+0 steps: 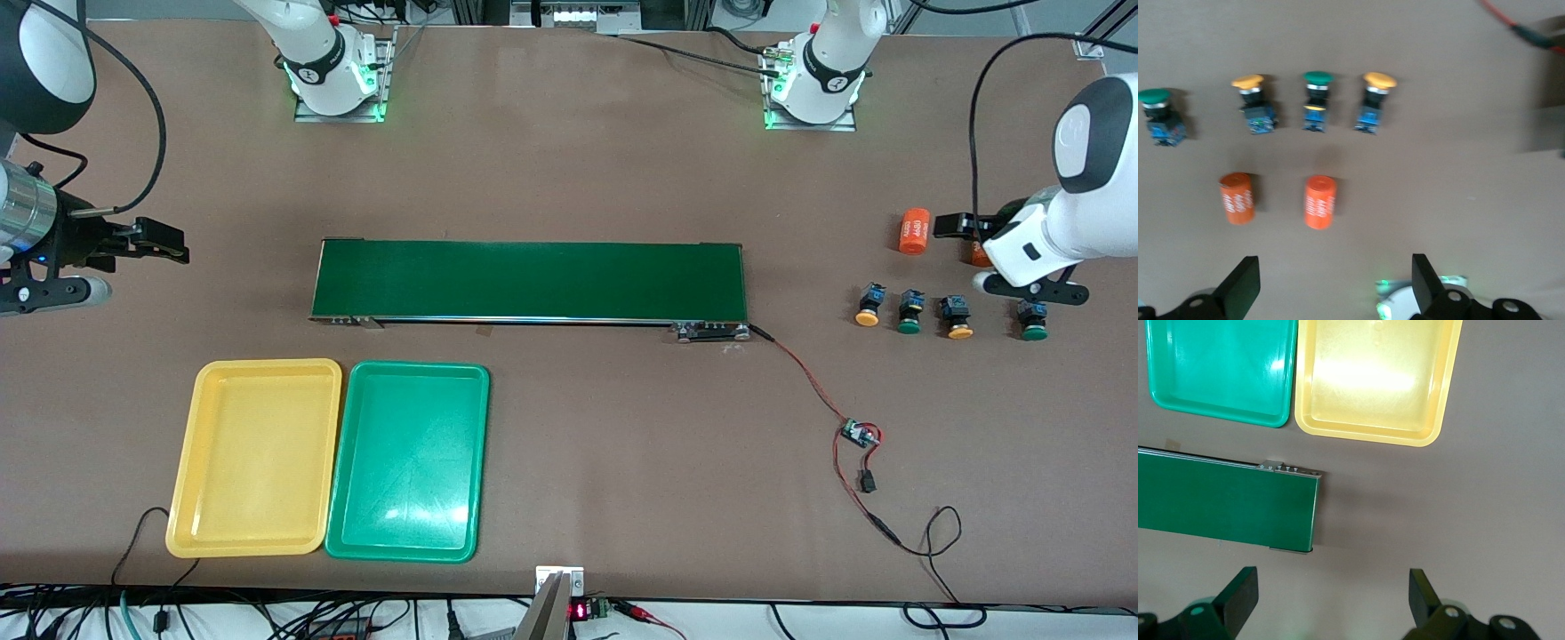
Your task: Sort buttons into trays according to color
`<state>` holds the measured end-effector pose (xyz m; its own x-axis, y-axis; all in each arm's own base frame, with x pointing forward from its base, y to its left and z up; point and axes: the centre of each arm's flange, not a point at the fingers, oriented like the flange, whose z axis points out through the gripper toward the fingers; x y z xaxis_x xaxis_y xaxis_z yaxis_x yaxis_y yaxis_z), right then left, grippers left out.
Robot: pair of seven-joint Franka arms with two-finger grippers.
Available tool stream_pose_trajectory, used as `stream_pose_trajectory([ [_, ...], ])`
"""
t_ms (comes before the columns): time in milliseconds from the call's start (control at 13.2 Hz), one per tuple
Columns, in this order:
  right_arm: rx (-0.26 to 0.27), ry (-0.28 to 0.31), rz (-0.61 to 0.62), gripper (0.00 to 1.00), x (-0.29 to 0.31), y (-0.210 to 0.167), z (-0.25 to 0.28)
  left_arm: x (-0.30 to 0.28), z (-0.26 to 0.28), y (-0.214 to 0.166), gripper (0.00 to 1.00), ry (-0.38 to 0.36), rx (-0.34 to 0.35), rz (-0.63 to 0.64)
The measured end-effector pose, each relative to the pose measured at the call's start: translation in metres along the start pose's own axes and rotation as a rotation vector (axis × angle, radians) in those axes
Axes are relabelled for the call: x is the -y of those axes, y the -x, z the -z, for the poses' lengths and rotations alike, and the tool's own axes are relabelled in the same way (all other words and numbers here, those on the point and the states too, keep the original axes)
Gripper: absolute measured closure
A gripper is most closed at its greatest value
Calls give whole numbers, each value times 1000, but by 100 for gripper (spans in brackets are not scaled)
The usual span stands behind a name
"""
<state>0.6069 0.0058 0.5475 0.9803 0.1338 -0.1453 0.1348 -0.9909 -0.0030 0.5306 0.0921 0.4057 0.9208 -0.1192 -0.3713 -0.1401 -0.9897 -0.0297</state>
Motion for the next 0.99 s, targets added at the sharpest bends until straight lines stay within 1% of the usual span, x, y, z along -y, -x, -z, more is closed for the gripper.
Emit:
stream_pose_trajectory([
  [76,0,0,0,0,0,0,0,21,-17,4,0,6,-16,0],
  [227,0,0,0,0,0,0,0,65,-56,15,0,20,-69,-6],
  [379,0,0,0,0,0,0,0,111,-95,35,0,26,-133,-23],
  [531,1,0,-1,0,-1,0,0,145,-125,56,0,26,-177,-41],
  [758,1,0,-2,0,-1,0,-1,179,-171,77,0,29,-215,-62],
  [986,-26,4,-2,0,-2,-4,0,199,-222,74,0,27,-249,-91],
])
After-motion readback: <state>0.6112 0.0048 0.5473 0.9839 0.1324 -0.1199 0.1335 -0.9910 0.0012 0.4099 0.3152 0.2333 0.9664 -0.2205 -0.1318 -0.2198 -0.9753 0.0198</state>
